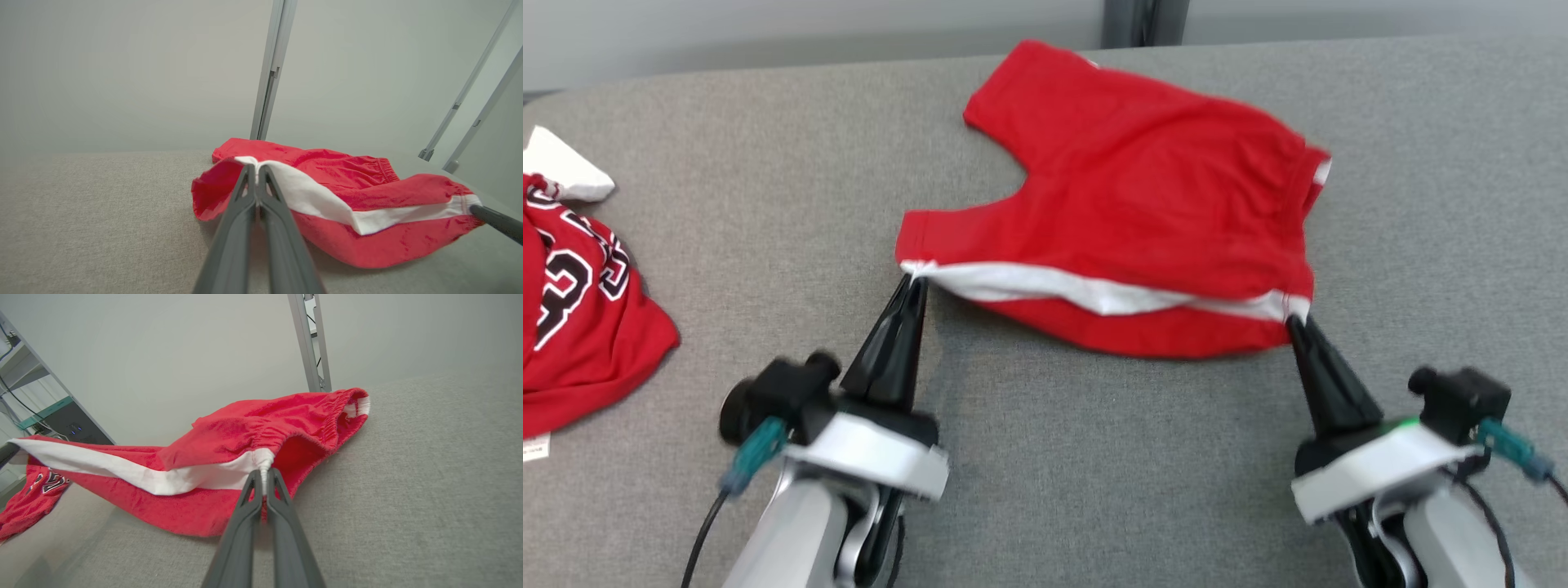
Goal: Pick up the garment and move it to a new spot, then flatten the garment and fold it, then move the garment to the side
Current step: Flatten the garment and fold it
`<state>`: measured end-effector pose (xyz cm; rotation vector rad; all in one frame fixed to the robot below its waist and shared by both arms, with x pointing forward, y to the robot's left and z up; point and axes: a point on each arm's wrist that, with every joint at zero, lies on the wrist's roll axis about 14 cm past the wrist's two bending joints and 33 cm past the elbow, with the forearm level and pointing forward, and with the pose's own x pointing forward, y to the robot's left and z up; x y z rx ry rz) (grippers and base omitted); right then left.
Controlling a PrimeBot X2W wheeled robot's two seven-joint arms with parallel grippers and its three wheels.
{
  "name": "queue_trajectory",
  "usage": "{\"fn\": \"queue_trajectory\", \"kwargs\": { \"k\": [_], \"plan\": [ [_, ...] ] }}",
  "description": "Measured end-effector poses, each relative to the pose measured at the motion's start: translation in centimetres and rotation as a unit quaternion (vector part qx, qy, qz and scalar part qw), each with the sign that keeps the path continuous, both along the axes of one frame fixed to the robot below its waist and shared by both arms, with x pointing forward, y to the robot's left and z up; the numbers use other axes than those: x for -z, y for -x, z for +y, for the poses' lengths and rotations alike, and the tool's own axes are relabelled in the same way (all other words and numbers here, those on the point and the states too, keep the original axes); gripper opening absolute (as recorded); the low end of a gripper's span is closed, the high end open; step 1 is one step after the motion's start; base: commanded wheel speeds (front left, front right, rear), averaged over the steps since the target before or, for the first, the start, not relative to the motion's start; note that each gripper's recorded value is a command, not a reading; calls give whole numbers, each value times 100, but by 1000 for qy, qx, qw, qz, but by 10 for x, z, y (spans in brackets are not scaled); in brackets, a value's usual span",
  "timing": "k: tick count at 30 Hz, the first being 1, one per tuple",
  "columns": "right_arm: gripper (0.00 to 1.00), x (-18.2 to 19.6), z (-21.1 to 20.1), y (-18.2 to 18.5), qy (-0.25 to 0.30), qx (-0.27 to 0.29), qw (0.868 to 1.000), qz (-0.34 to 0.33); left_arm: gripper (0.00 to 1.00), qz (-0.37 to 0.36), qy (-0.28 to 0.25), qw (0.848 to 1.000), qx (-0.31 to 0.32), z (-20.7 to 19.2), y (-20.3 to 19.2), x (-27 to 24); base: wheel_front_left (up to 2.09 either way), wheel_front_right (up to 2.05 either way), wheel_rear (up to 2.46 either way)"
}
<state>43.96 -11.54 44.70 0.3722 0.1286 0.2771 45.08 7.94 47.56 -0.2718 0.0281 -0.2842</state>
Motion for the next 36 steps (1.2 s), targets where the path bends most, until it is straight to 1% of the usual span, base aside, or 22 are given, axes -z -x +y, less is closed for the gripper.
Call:
{"fn": "queue_trajectory", "kwargs": {
  "k": [5, 7, 11, 15, 18, 22, 24, 28, 32, 36],
  "plan": [
    [0, -2, 0, 44, -10, 9, 1000, 2, 0, -10, -23, 1000, -7, 18, 42, -5, 0, 0, 0],
    [0, 0, 2, 63, -10, 9, 1000, 9, 0, -6, -28, 1000, -10, 21, 59, -5, 0, 0, 0],
    [0, -4, -1, 96, -22, 26, 999, 17, 0, 3, -28, 999, -24, 25, 87, -13, 0, 0, 0],
    [0, -10, -2, 122, -19, 29, 999, 27, 0, 5, -28, 999, -33, 30, 105, -24, 0, 0, 0],
    [0, -16, -3, 135, -18, 34, 999, 30, 0, 3, -32, 999, -36, 34, 109, -31, 0, 0, 0],
    [0, -23, -9, 134, -19, 46, 998, 26, 0, 8, -37, 999, -17, 28, 106, -32, 0, 0, 0],
    [0, -24, -8, 131, -24, 48, 998, 25, 0, 2, -38, 999, -8, 24, 98, -36, 0, 0, 0],
    [0, -26, -17, 113, -28, 64, 997, 16, 0, -21, -38, 999, 15, 14, 69, -46, 0, 0, 0],
    [0, -25, -29, 90, -40, 88, 995, 7, 0, -34, -51, 997, 49, 0, 33, -47, 0, 0, 0],
    [0, -19, -40, 66, -45, 106, 993, 4, 0, -27, -66, 994, 85, -14, -2, -37, 0, 0, 0]
  ]
}}
